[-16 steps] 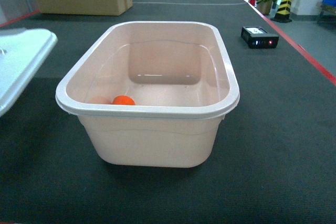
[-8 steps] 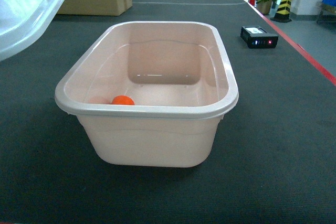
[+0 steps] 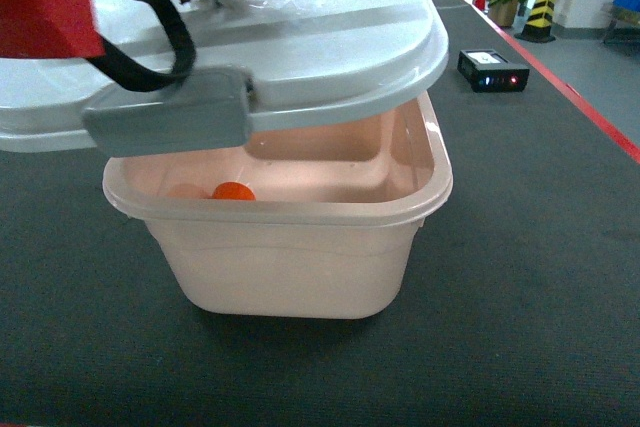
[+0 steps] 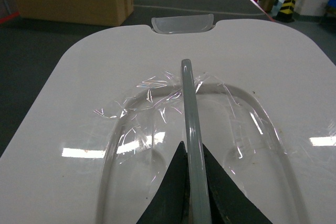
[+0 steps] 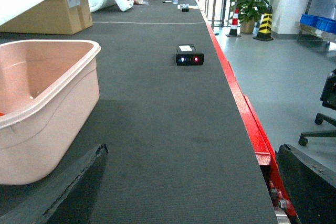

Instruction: Pick capacitor and pack into box

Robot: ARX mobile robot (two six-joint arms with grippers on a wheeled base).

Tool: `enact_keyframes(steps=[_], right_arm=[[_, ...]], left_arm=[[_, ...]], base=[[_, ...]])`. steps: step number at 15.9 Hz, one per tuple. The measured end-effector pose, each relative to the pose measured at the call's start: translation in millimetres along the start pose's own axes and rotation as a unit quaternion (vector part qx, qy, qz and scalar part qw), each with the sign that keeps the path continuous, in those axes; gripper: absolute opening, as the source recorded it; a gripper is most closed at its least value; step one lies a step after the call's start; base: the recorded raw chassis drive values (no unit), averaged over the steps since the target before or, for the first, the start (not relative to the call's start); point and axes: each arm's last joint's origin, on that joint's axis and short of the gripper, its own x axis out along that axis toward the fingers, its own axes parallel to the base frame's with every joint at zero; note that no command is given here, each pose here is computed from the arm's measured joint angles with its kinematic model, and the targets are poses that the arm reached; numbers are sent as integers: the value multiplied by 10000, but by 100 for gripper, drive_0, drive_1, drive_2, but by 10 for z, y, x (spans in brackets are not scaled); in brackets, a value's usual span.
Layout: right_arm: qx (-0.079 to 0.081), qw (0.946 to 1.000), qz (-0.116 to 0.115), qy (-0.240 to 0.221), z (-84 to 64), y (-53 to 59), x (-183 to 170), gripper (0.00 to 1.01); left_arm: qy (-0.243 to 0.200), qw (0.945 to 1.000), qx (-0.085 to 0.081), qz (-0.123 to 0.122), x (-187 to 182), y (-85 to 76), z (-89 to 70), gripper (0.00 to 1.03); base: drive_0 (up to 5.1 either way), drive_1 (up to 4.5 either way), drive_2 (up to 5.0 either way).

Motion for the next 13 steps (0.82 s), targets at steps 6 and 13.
enact_keyframes(steps=[6,13], right_arm=[[0,10000,0,2,0,0,0,98],[0,10000,-2,0,0,0,0,98]], left_arm=[[299,9993,227,51,348,-209,-229,2],[413,9983,396,61,586,-282,-332,2]], base=[[0,0,0],[0,0,0]])
